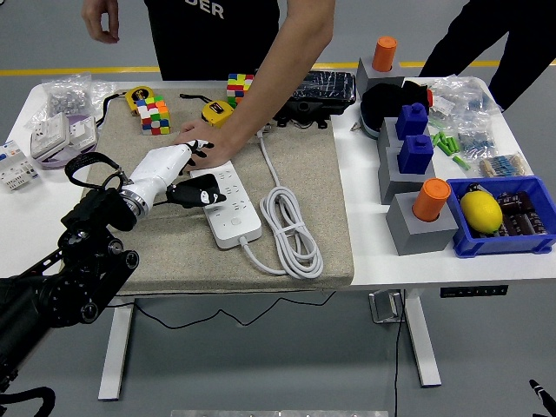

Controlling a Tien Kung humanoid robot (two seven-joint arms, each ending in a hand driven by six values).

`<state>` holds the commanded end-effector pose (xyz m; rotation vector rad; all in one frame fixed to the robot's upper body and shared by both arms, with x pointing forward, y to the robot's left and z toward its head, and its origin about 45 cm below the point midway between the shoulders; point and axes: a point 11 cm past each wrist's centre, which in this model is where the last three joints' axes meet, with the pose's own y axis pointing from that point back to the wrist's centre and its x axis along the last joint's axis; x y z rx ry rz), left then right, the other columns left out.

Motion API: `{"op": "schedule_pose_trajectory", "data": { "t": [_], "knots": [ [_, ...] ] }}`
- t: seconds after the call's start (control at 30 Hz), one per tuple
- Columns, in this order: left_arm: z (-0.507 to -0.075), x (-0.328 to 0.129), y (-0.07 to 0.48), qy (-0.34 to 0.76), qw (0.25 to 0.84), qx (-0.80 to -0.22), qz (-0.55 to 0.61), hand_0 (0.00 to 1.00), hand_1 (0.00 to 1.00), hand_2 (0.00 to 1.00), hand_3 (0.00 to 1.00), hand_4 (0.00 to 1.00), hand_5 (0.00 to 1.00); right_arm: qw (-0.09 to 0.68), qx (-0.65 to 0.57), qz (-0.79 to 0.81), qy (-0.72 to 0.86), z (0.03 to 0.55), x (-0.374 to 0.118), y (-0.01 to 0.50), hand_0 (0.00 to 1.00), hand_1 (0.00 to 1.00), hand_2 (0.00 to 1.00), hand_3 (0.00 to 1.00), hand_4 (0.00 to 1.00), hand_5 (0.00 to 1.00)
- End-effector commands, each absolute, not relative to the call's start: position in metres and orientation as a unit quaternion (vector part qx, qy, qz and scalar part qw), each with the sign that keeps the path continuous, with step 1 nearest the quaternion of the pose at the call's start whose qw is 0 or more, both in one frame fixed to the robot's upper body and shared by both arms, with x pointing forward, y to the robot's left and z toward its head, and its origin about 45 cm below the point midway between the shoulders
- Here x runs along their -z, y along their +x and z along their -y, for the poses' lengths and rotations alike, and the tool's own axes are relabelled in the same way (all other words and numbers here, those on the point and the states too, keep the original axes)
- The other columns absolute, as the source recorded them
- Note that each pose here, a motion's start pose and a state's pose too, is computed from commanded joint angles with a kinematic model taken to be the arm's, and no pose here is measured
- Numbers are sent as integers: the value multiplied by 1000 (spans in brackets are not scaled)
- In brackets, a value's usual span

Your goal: Pick up the plug,place it near the board,insert it into the board,press the button

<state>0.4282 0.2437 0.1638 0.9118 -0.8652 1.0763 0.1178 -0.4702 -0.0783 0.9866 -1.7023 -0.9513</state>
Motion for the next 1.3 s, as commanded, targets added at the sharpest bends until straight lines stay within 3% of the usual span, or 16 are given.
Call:
{"op": "schedule_pose_trajectory", "data": {
  "t": [0.37, 0.4, 0.57, 0.6, 1.3],
  "knots": [
    [-253, -150, 428, 432, 670, -471, 379, 393, 613, 712, 805, 998, 389, 460, 386, 692, 400, 471, 78, 118, 792, 742, 725, 780, 998, 937],
    [-252, -150, 428, 432, 667, -471, 382, 282, 386, 508, 593, 998, 341, 461, 386, 692, 400, 471, 78, 118, 792, 743, 725, 780, 998, 938],
    [-251, -151, 428, 438, 661, -466, 393, 282, 386, 508, 593, 998, 341, 461, 385, 691, 401, 471, 78, 118, 792, 743, 725, 780, 998, 938],
    [-251, -150, 428, 438, 661, -465, 393, 240, 279, 448, 484, 998, 318, 461, 385, 692, 401, 471, 78, 118, 791, 743, 725, 780, 998, 939],
    [-249, -151, 429, 439, 660, -465, 395, 226, 245, 384, 465, 998, 329, 458, 384, 693, 403, 470, 77, 121, 790, 742, 725, 780, 998, 937]
  ]
}}
